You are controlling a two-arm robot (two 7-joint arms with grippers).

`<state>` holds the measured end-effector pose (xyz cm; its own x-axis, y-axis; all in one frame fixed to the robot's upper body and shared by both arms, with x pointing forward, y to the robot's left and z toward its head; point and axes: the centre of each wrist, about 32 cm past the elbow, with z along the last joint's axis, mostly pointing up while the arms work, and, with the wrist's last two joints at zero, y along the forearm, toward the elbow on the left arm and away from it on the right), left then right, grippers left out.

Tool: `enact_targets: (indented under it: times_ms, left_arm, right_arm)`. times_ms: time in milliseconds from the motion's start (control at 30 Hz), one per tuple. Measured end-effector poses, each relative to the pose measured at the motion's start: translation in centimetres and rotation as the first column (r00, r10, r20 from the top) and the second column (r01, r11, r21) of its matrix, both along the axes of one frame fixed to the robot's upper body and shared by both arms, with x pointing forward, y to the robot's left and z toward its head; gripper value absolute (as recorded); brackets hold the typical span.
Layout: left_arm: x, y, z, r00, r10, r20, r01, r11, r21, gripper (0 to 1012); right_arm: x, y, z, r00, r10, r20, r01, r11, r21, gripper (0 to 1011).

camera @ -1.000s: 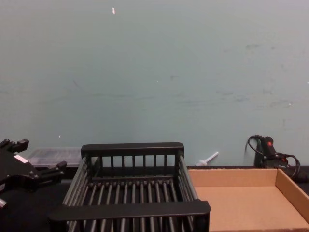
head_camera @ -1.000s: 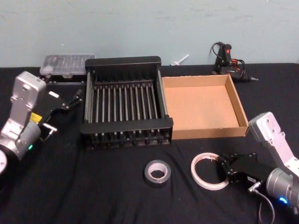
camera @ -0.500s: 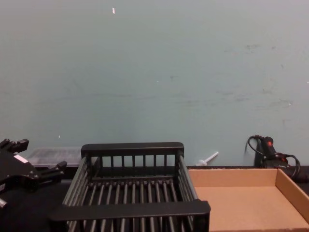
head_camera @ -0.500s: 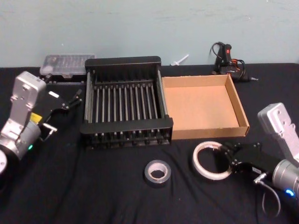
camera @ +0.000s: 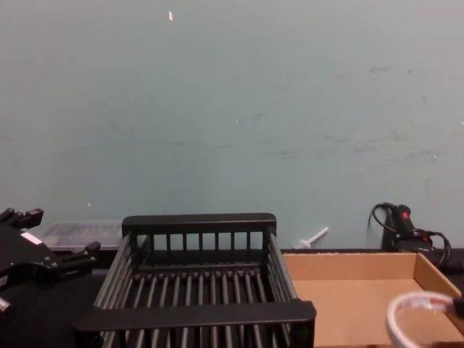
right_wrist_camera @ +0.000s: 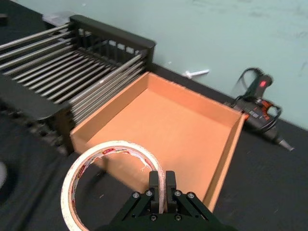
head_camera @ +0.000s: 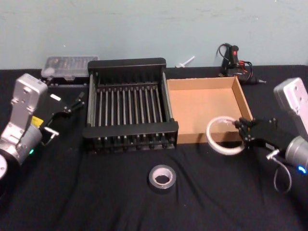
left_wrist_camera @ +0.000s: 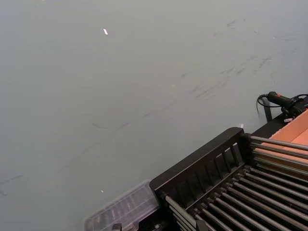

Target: Pick up the white tape and place it into the black box , Pick up the silver tape and place it into the brown box.

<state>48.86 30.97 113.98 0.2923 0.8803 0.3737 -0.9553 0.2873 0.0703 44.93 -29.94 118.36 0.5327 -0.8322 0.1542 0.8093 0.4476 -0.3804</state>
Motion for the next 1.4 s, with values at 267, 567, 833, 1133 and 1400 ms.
enact_targets:
  times_ms: [267, 567, 833, 1133, 1400]
  left_arm:
    - [0.0, 0.0, 0.0, 1.0000, 0.000, 0.000, 0.000, 1.0000, 0.000, 1001]
    - [0.0, 0.0, 0.0, 1.0000, 0.000, 0.000, 0.000, 1.0000, 0.000, 1001]
    - [0.0, 0.0, 0.0, 1.0000, 0.000, 0.000, 0.000, 1.0000, 0.000, 1001]
    - [0.0, 0.0, 0.0, 1.0000, 0.000, 0.000, 0.000, 1.0000, 0.000, 1001]
    - [0.0, 0.0, 0.0, 1.0000, 0.000, 0.000, 0.000, 1.0000, 0.000, 1001]
  right_arm:
    - [3.4, 0.5, 1.2, 0.998, -0.021, 0.063, 0.023, 0.999, -0.024, 87]
    - [6.7, 2.3, 2.2, 0.993, 0.011, 0.117, -0.009, 1.000, -0.020, 87]
    - [9.4, 4.7, 2.6, 0.985, 0.057, 0.163, -0.057, 0.998, -0.008, 87]
    - [12.1, 7.8, 2.7, 0.963, 0.114, 0.246, -0.119, 0.993, 0.005, 87]
    - [13.7, 10.4, 1.6, 0.933, 0.178, 0.312, -0.184, 0.983, -0.009, 87]
